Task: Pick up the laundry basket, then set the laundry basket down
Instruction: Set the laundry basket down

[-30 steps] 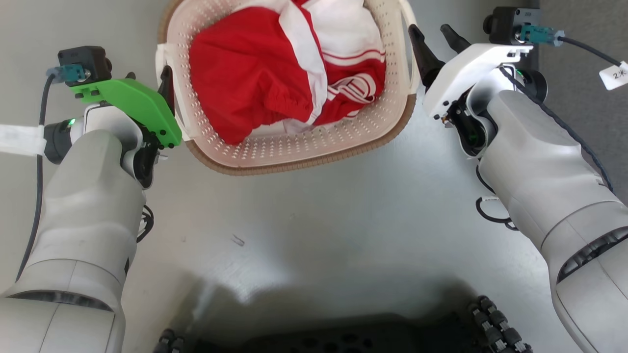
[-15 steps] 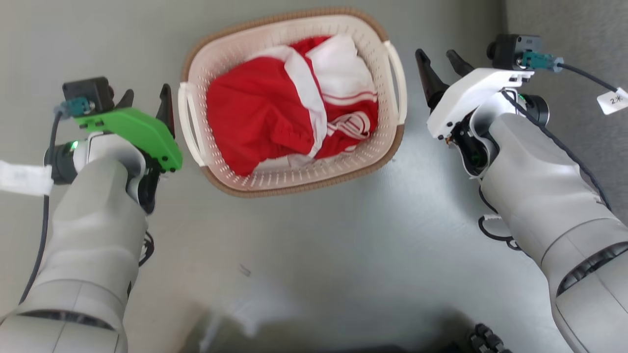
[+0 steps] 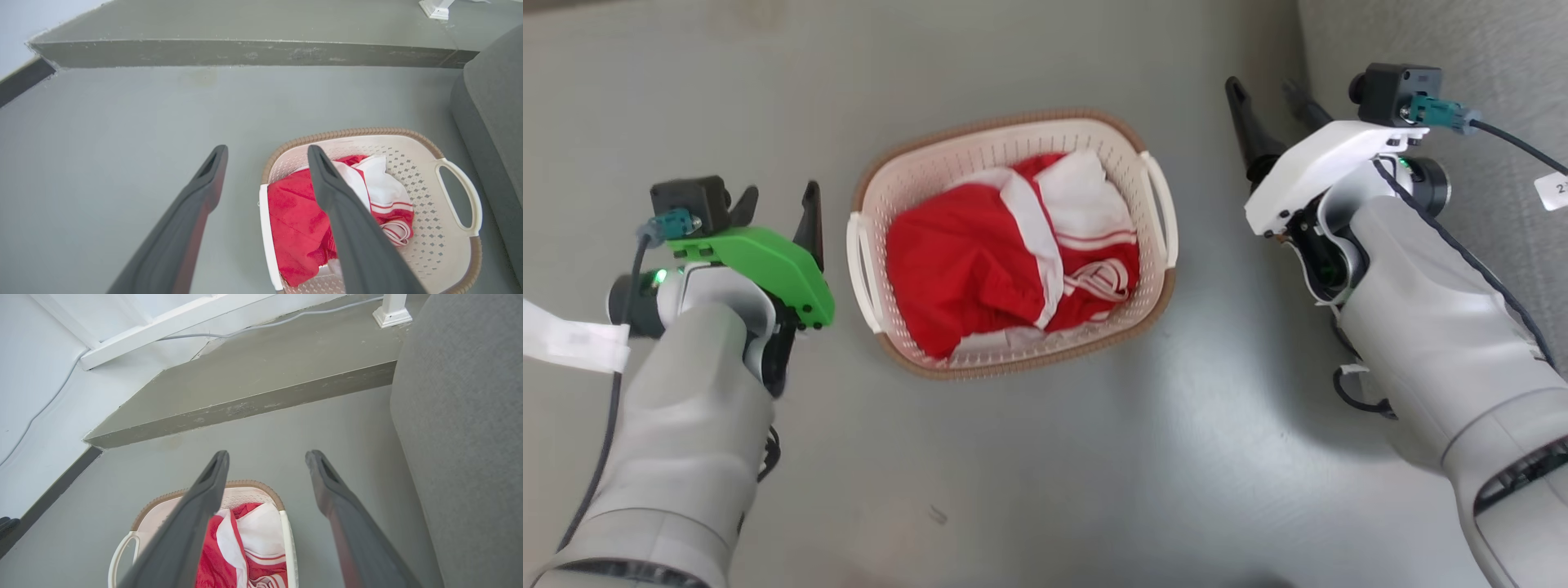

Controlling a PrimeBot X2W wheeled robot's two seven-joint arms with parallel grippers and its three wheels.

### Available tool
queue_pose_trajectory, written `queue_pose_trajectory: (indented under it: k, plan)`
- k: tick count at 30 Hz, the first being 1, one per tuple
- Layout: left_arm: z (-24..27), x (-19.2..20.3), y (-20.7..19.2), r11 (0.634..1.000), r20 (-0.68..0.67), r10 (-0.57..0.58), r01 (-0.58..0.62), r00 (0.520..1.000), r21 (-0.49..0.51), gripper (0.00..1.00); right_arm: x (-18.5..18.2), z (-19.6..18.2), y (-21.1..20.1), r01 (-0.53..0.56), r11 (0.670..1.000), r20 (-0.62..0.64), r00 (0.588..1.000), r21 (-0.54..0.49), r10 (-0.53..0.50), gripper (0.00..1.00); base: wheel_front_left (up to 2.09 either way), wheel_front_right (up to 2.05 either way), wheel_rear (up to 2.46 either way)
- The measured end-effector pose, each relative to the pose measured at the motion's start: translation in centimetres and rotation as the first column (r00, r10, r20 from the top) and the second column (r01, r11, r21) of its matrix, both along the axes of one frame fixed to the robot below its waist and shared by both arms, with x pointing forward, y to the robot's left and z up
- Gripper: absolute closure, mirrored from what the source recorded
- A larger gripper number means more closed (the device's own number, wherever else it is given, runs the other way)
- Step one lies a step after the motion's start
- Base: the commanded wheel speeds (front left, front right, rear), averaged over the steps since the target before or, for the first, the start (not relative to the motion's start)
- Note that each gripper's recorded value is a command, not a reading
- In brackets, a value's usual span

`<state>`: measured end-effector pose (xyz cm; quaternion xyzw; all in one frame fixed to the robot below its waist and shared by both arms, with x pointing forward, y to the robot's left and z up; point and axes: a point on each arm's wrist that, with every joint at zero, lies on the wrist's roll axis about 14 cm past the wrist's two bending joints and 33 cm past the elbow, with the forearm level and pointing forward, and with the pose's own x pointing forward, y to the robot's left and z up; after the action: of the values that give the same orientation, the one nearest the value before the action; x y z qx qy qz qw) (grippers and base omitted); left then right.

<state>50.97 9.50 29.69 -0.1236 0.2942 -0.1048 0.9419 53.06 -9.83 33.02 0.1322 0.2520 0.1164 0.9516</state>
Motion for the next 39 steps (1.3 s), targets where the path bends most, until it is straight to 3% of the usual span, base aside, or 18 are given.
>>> queue_pose_trajectory:
  k: [7, 15, 22, 39]
  plan:
    - [7.5, 3.2, -0.1, 1.000, 0.230, -0.008, 0.011, 0.973, -0.012, 0.00, 0.3, 4.7, -1.0, 0.020, 1.000, 0.129, 0.991, -0.021, -0.017, 0.00, 0.00, 0.00, 0.00]
    - [11.9, 2.3, 0.2, 0.999, 0.349, 0.023, -0.013, 0.937, -0.030, 0.00, -1.1, 8.4, -1.3, 0.040, 0.999, 0.233, 0.972, -0.035, -0.031, 0.00, 0.00, 0.00, 0.00]
    - [14.7, 0.8, 0.6, 0.998, 0.422, 0.061, -0.045, 0.904, -0.049, 0.00, -2.4, 11.6, -1.8, 0.079, 0.997, 0.325, 0.943, -0.026, -0.067, 0.00, 0.00, 0.00, 0.00]
    - [17.5, -5.2, 0.9, 0.997, 0.507, 0.074, -0.066, 0.859, -0.033, 0.00, -8.0, 14.3, -2.7, 0.118, 0.991, 0.423, 0.902, -0.057, -0.083, 0.00, 0.00, 0.00, 0.00]
